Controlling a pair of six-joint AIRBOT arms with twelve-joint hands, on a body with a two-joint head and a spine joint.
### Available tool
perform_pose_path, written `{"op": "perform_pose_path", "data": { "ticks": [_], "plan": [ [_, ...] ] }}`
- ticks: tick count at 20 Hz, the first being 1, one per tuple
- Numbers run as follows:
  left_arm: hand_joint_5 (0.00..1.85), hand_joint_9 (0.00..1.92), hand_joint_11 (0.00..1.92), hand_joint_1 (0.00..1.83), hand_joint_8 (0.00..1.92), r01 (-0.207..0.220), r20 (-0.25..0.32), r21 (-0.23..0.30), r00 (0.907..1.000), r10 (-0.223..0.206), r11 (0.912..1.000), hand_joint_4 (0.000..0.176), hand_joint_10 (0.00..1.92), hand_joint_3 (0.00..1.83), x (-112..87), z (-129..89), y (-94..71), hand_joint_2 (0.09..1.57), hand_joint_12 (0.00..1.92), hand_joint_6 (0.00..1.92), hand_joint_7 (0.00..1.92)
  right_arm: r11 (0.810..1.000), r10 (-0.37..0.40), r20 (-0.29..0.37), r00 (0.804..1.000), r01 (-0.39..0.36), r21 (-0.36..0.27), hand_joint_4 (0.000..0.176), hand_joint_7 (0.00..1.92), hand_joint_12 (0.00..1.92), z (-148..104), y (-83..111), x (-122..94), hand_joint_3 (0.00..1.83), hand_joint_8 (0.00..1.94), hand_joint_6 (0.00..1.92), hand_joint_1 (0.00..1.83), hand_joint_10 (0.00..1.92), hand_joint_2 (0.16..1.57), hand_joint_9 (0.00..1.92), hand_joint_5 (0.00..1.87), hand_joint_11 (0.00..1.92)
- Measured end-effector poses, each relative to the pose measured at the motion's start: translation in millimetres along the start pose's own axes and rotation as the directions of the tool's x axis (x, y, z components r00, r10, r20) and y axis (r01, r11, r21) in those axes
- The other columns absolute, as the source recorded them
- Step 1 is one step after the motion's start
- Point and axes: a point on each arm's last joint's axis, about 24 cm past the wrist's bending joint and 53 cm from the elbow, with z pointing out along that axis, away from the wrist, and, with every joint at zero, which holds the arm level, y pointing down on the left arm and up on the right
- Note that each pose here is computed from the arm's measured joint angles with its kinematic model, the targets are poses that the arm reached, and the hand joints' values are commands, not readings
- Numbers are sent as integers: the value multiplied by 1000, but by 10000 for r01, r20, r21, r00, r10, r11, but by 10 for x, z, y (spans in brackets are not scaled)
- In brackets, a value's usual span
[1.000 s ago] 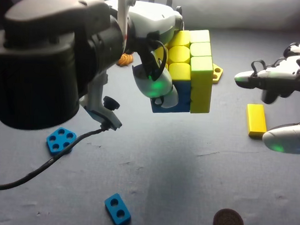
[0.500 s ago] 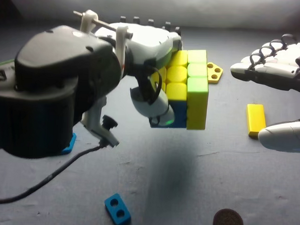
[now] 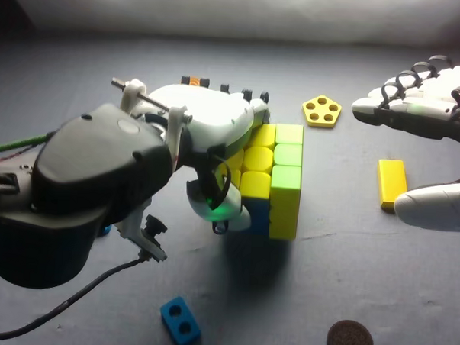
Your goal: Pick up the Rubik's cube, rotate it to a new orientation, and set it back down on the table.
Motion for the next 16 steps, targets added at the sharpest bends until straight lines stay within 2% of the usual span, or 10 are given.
{"op": "perform_pose_path", "data": {
  "ticks": [4,6,7,10,11,12,13,14,15,16],
  "plan": [
    [564,473,412,1067,1788,-241,47,280,9997,240,9993,0,1921,0,84,34,-14,1366,1921,1583,554,10000,-1,-32,10000,1,-15,0,20,173,4,6,14,0,2,0,69,6,1218,34,3,0],
    [572,466,410,1065,1777,-279,40,338,9996,278,9990,8,1921,0,106,31,-12,1365,1921,1595,546,10000,3,-31,10000,-3,-14,0,16,101,4,6,14,0,2,0,63,4,1221,30,0,0],
    [567,461,401,1066,1788,-259,49,337,9997,257,9991,0,1921,0,106,31,-7,1366,1921,1584,549,10000,0,-34,10000,0,-18,0,20,85,5,7,15,0,4,0,64,7,1220,38,0,0],
    [601,466,412,1088,1688,-254,82,332,9996,251,9991,9,1913,0,111,29,7,1335,1921,1530,611,10000,2,-39,10000,-2,-24,0,23,79,7,9,17,0,3,3,76,5,1217,39,9,0],
    [526,390,370,1068,1760,-266,100,320,9996,262,9991,0,1873,2,113,27,16,1362,1921,1575,586,10000,2,-41,10000,-2,-21,0,17,26,7,9,18,0,1,0,93,3,1218,36,1,0],
    [559,323,309,966,1684,-257,115,283,9996,254,9993,0,1770,0,115,26,30,1347,1907,1593,335,10000,2,-39,10000,-2,-24,0,16,6,7,9,17,0,0,0,88,2,1219,35,0,0],
    [559,323,309,966,1684,-261,138,263,9996,258,9993,0,1770,0,115,24,36,1347,1907,1593,335,10000,6,-38,10000,-6,-23,0,16,6,7,9,17,0,0,0,88,2,1219,35,0,0],
    [300,262,204,875,1194,-320,207,230,9993,315,9992,0,1479,0,108,18,46,1234,1752,848,271,10000,6,-41,10000,-6,-20,0,20,1,7,8,18,1,2,1,88,4,1220,39,2,1],
    [278,277,104,792,689,-284,239,172,9993,280,9994,0,1149,0,106,17,66,1166,1602,507,342,10000,2,-39,10000,-2,-24,0,41,8,7,9,17,1,10,8,92,10,1220,55,19,15],
    [282,322,61,722,347,-303,245,155,9993,299,9994,0,865,0,106,17,72,1133,1494,278,408,10000,2,-42,10000,-2,-21,0,38,8,7,8,18,0,8,7,91,11,1219,56,18,14]
  ]
}}
